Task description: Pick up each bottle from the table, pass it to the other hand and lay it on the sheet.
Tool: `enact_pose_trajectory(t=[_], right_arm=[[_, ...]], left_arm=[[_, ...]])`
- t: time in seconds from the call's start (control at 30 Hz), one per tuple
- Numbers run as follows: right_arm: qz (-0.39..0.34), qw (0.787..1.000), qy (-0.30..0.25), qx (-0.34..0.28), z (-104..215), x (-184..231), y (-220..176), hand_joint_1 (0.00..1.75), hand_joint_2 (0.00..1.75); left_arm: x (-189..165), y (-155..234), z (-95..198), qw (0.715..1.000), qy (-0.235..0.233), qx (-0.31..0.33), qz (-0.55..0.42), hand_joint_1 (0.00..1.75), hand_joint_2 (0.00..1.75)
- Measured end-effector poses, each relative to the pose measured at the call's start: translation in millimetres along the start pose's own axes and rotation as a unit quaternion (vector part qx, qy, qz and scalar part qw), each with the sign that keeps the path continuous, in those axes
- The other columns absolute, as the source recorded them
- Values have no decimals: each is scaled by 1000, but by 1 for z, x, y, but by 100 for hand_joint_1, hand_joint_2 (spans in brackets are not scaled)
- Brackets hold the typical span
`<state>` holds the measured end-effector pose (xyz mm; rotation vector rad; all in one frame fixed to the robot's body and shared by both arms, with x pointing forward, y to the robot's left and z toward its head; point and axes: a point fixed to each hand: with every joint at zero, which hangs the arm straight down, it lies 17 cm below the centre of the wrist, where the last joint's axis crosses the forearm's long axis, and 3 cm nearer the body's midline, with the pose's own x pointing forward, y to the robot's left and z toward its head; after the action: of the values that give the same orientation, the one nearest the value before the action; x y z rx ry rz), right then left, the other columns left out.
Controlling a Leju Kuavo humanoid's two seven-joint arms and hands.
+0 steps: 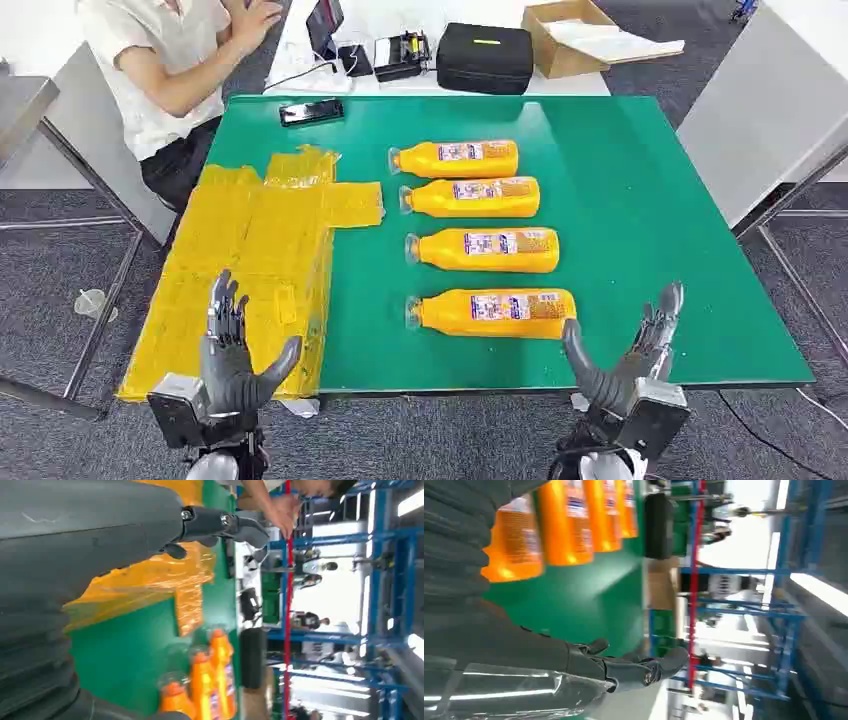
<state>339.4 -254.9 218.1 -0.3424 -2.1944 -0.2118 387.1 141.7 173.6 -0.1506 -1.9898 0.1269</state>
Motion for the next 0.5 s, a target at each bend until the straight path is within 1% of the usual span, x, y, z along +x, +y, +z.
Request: enact_pose_trajectory(t=[0.23,0.5], right_arm=[[6,1000,-22,17,-14,4,10,0,175],[5,1000,-22,21,-18,-1,15,0,175]], left_arm=[[5,1,-10,1000,-12,7,1,0,175],[7,3,-11,1000,-16,10,-3,0,175]])
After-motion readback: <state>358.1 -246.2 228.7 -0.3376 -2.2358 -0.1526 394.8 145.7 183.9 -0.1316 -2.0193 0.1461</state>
